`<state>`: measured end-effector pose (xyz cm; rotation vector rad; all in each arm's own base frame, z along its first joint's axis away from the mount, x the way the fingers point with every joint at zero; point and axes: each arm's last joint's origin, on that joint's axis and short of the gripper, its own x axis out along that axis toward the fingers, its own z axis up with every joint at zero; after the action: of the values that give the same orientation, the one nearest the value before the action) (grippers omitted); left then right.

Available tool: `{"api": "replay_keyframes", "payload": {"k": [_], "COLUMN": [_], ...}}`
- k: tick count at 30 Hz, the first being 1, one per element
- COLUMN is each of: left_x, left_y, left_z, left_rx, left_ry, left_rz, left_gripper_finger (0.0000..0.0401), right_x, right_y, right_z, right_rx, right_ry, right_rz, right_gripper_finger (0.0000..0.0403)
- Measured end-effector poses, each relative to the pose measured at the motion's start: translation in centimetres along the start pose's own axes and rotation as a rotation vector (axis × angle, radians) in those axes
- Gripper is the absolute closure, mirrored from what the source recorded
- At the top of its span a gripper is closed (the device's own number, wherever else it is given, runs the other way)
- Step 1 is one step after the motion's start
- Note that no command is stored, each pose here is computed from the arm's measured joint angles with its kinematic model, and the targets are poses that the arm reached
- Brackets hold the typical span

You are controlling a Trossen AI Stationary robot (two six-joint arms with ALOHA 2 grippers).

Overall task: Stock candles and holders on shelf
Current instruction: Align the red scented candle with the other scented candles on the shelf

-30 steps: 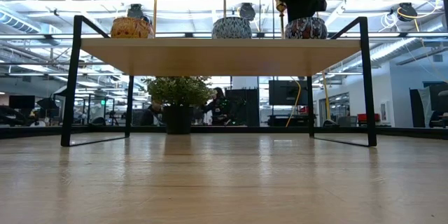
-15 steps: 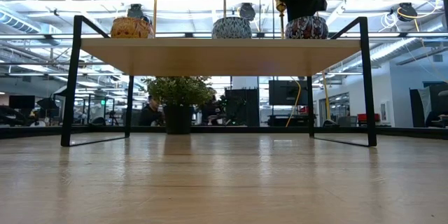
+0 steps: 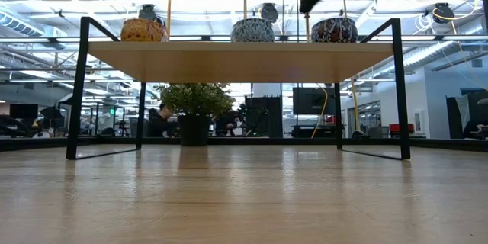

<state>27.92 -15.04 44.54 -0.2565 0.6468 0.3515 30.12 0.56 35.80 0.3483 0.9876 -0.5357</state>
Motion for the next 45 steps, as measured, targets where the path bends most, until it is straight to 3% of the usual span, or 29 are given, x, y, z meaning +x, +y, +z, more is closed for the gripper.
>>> {"api": "replay_keyframes", "payload": {"k": [9, 25, 33, 45], "left_x": [0.2, -0.6, -0.9, -1.2], "left_y": [0.2, 1.3, 1.6, 1.4], "left_z": [0.2, 0.9, 1.1, 0.9], "left_rx": [0.005, -0.009, -0.008, -0.018], "left_ry": [-0.001, -0.022, -0.028, -0.028], "left_rz": [0.006, -0.001, -0.006, -0.017], "left_gripper_finger": [0.0398, 0.0397, 0.0397, 0.0394], "right_x": [-3.9, -7.1, -7.0, -1.1], "right_y": [-1.0, 0.4, 0.9, 3.7], "right_z": [0.7, 0.3, -0.4, -1.2], "right_rx": [0.03, -0.038, -0.041, -0.077], "right_ry": [-0.208, -0.376, -0.315, -0.054], "right_rz": [0.112, 0.268, 0.286, 0.183], "right_gripper_finger": [0.0403, 0.0403, 0.0403, 0.0403]}}
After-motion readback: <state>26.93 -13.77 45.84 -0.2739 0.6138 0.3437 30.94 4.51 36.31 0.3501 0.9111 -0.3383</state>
